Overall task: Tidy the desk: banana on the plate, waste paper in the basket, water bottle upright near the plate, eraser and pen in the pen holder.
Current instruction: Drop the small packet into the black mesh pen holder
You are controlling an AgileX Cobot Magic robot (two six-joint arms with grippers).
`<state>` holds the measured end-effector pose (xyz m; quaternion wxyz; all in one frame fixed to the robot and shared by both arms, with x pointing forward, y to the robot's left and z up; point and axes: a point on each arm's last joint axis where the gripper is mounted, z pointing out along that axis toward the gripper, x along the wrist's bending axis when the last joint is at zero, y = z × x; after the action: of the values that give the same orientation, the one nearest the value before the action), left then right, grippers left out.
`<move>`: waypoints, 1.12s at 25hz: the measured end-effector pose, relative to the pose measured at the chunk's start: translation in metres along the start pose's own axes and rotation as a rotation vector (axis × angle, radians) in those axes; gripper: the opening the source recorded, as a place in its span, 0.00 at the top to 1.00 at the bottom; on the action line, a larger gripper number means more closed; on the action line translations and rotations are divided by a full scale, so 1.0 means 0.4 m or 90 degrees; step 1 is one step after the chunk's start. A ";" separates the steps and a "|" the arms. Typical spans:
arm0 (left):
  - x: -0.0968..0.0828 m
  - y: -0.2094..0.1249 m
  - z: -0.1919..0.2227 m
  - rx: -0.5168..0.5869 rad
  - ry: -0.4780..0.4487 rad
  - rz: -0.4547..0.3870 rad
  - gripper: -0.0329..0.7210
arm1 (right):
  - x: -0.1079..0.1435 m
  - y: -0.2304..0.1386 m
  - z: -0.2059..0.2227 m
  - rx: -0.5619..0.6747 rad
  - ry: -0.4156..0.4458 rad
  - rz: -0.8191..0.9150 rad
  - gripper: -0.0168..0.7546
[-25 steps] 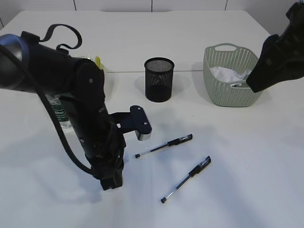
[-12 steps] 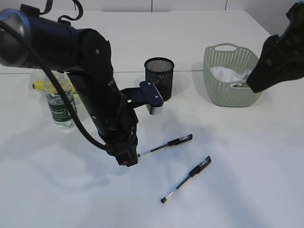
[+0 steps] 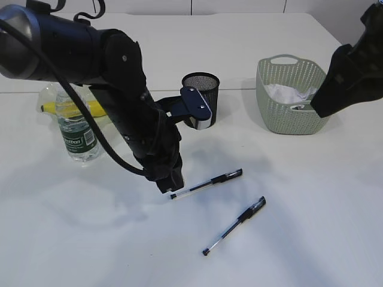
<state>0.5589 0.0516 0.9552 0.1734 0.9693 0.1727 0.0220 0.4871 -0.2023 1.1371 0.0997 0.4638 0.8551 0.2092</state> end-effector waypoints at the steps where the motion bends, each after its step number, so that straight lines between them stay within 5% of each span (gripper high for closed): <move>1: 0.004 0.001 0.002 -0.005 0.005 -0.001 0.69 | 0.000 0.000 0.000 0.000 0.001 0.000 0.52; 12: 0.100 -0.011 -0.019 -0.119 0.071 -0.113 0.69 | 0.006 0.002 0.000 -0.005 0.017 0.016 0.52; 28: 0.159 0.023 -0.045 -0.254 0.217 -0.138 0.69 | 0.008 0.000 0.000 0.001 0.022 0.035 0.52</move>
<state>0.6198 0.0711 0.9743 0.3309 0.8742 0.2940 0.1997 0.4853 -0.1996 1.1373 0.0788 0.4835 0.8437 0.2196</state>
